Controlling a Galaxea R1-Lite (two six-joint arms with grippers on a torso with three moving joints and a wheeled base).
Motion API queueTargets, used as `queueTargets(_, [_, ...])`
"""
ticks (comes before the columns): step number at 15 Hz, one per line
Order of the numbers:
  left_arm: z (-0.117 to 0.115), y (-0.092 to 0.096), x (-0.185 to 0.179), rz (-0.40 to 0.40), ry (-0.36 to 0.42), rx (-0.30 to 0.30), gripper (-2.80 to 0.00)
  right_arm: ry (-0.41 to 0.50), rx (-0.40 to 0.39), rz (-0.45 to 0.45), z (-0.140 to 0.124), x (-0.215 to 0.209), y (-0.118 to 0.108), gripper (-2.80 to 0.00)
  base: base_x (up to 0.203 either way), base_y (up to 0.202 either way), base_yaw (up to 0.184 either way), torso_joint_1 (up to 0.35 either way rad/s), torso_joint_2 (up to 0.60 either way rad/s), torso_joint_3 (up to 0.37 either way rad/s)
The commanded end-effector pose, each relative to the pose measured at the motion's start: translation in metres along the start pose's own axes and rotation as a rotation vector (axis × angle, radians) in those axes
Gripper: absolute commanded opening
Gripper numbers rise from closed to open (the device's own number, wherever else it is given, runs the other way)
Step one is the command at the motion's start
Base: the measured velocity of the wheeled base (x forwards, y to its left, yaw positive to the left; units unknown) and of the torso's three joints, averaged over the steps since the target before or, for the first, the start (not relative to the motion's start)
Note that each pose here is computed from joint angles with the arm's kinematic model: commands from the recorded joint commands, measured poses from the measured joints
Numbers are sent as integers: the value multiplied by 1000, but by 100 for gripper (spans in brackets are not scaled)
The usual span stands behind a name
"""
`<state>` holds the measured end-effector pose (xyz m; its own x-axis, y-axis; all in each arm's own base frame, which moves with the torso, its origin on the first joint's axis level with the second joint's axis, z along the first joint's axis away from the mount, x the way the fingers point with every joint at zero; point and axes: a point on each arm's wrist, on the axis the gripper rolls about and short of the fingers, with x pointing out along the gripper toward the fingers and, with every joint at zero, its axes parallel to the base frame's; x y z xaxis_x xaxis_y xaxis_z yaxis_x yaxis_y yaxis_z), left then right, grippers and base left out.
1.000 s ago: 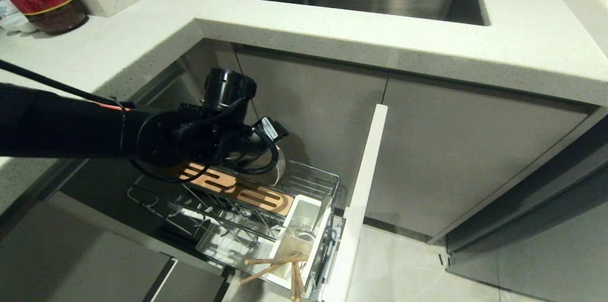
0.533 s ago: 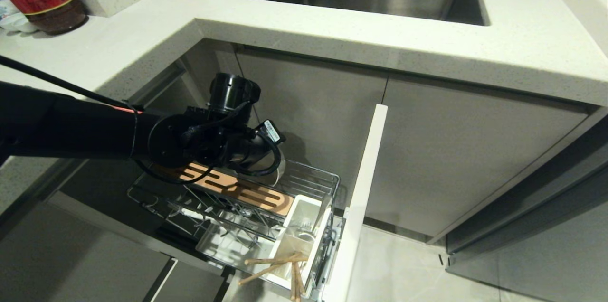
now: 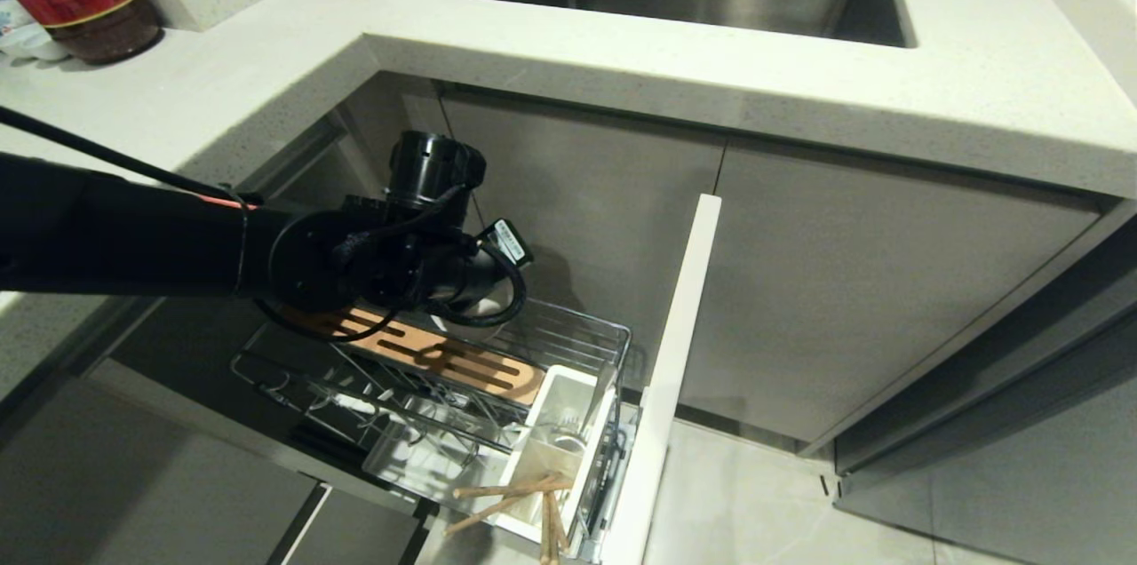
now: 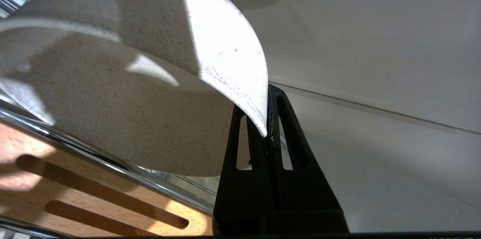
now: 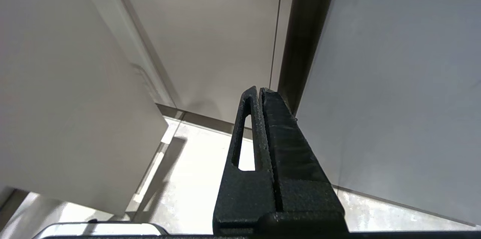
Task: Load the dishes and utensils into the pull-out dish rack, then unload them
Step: Take the bowl out of the cupboard
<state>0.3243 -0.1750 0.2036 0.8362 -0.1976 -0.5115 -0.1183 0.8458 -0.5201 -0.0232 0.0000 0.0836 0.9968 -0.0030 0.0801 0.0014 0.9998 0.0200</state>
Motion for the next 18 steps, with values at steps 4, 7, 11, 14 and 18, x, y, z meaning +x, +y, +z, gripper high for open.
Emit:
queueTargets(4, [12,-9,-33,-57,-43,-18,-280,27,0,0,-7,2,0,-280,0,0,0,0,0,0])
queueTargets(7, [26,-15,-72,-134,-101,-34,-280,27,0,0,-7,2,0,-280,0,0,0,0,0,0])
queueTargets(11, [46,-19,-170,-315,-210,-63,-280,27,0,1,-7,2,0,-280,0,0,0,0,0,0])
queueTargets(14, [59,-5,-248,-450,-316,-46,-280,27,0,1,-7,2,0,-280,0,0,0,0,0,0])
queueTargets(18, [71,35,-347,-563,-568,77,-280,27,0,-1,-7,2,0,-280,0,0,0,0,0,0])
